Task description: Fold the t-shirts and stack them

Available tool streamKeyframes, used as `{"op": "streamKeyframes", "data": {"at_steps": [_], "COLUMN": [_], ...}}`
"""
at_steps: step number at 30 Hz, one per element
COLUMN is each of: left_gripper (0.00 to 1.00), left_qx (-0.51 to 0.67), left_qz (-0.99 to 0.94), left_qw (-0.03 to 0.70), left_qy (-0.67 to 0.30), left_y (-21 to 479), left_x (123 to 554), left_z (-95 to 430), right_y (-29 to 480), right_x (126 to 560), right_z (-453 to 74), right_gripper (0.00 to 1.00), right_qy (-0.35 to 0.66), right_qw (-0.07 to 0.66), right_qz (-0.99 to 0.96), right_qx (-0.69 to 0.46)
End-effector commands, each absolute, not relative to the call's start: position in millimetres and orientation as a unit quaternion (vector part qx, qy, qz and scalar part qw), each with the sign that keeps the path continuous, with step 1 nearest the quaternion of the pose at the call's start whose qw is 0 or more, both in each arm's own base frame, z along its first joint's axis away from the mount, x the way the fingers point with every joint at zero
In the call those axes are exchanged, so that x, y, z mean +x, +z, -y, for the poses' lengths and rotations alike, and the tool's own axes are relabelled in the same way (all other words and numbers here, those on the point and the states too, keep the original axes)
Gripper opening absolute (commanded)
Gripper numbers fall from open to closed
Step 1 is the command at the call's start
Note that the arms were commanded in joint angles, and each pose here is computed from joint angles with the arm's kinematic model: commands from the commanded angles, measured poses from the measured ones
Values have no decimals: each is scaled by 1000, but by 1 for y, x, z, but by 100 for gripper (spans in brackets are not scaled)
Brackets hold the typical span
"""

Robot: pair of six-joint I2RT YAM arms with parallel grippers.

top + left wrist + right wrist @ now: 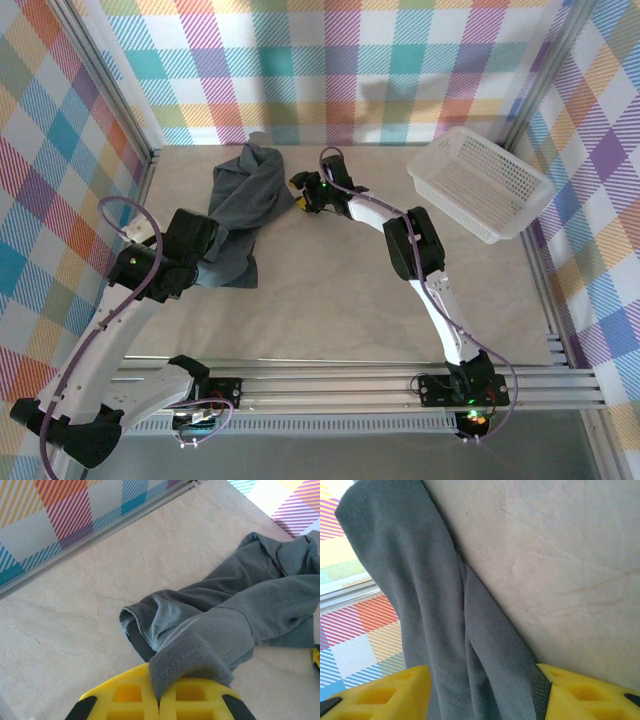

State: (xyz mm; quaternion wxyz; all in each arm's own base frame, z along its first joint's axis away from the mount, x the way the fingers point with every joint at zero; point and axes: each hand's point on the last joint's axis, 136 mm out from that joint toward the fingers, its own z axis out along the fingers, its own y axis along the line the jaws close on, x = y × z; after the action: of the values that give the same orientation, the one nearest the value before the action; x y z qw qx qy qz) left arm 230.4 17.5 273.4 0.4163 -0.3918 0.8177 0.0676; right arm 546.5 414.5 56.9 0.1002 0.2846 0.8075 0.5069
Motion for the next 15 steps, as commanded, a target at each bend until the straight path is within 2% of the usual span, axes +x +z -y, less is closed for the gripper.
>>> {"op": "streamKeyframes", "data": {"at_steps": [1,6,10,13,15], "left_gripper": [0,0,0,0,0], "left_qx": [-390,-391,-388,-387,-385], "left_qz": [-814,-810,-811,-810,-810], "left_qw": [425,432,434,436,437], "left_qy": [74,66,65,63,64], "left_y": [283,287,289,290,291], "left_x": [228,229,229,228,227], "left_z": [-23,-23,-23,-23,-23], "right_y": [43,32,21,15,15], "right_x": [506,492,500,514,523], "right_z": [-418,-420,-426,-434,-439], "right_gripper": [58,59,58,49,38], "right_qy": [450,414,400,402,409], "right_qw": [55,43,53,59,64], "right_qz": [-835,-854,-862,-862,-859], "right_qx": [312,312,307,303,301]}}
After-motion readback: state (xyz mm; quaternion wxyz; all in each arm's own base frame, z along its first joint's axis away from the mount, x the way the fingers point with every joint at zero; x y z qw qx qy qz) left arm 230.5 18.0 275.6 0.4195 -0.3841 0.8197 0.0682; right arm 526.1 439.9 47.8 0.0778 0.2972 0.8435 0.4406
